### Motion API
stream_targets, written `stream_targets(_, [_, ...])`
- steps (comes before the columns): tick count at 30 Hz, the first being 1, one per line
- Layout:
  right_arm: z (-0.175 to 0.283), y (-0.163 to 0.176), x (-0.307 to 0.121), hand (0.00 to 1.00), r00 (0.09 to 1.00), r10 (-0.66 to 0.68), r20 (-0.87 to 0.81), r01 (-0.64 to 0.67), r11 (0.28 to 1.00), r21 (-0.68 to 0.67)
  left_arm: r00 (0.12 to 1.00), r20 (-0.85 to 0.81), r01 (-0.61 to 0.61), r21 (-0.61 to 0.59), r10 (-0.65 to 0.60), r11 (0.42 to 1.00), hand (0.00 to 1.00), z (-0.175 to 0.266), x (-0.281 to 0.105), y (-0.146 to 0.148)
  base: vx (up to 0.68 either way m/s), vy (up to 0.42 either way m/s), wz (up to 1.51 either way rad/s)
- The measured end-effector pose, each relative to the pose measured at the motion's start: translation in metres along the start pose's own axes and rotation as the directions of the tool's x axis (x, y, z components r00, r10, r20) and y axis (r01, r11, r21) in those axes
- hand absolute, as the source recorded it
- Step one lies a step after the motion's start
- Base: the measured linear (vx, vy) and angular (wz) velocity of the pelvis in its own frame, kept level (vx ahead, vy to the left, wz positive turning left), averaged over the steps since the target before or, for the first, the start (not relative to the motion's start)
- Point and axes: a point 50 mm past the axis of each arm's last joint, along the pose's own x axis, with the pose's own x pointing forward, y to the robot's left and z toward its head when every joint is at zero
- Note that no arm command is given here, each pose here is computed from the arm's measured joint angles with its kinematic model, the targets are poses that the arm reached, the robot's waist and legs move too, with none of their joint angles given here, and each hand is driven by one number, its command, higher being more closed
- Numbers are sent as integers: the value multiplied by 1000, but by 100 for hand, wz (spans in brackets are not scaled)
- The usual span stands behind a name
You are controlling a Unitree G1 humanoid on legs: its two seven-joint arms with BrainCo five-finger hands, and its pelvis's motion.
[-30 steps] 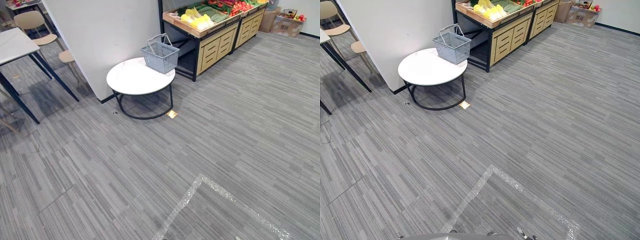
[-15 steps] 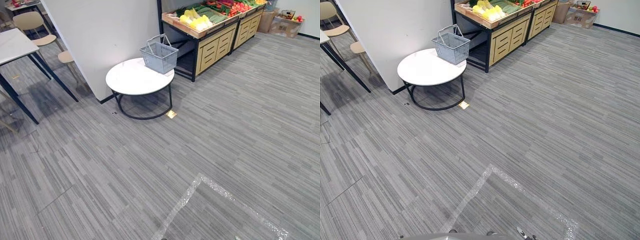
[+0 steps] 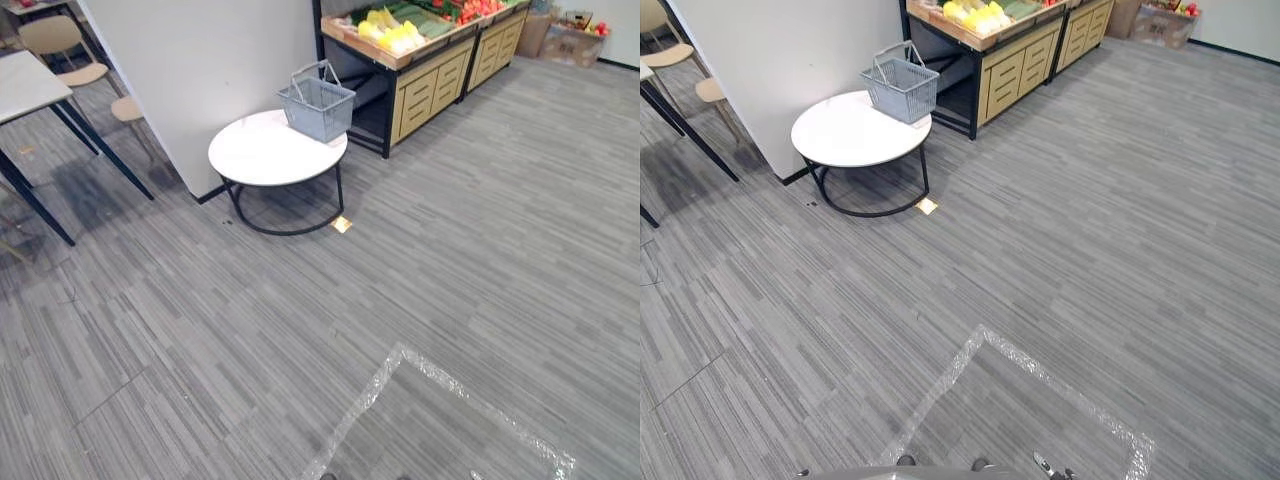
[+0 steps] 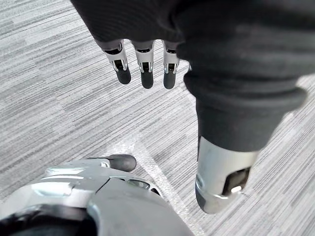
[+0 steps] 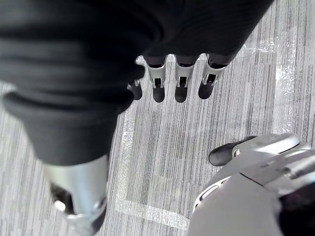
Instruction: Pick vegetable in the basket
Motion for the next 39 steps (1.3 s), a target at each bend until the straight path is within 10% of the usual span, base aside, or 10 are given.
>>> stream_targets(12, [1,2,-2,0,999,11,42,-12,1000,7,998,2,-62,-341,67,938,0,-2,-4,3,31,-73,5])
stream_targets(39, [12,11,-1,0,994,63,89,-61,998,-20,990,138,31,-239,2,971,0,39,1,-10,541,112,-12])
